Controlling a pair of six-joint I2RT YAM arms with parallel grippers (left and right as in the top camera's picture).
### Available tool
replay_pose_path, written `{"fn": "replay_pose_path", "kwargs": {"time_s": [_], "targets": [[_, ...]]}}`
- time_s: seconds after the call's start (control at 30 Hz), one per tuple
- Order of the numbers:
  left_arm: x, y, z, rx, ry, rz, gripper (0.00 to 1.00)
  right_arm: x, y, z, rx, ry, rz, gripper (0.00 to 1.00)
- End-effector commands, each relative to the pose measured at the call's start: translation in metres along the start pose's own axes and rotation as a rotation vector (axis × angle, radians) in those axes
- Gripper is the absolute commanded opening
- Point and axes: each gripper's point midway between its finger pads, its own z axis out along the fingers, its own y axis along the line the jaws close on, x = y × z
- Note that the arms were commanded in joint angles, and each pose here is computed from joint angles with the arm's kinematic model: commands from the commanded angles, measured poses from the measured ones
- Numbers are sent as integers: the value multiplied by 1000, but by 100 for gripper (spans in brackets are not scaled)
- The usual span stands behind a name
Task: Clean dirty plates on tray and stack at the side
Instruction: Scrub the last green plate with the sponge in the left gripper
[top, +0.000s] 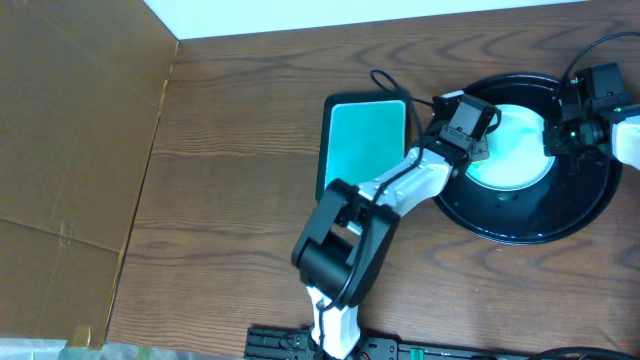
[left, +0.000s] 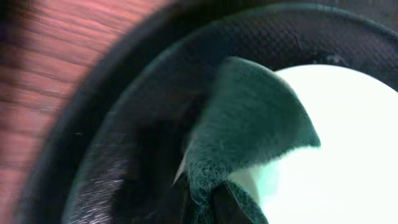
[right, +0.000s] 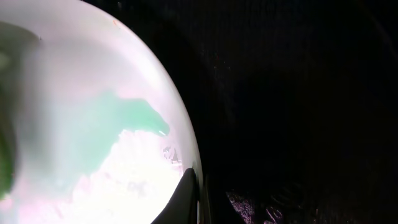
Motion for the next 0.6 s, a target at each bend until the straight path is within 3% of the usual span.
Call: {"fn": "replay_pose_path", "kwargs": {"time_s": [0.0,0.1,0.27,0.43,0.57], "targets": [[-42,24,-29,-81,-141,-19,7,19,-8,13,29,60,18,1],[-36,-8,-37,75,-93,-26,7,19,-8,13,29,59,18,1],[3,-66,-36,369,96,-10,7,19,-8,13,29,60,18,1],[31,-76,-18,380,161,1,7,19,-8,13,29,60,18,1],[42,-54,8,273,163,-1,7,19,-8,13,29,60,18,1]]}}
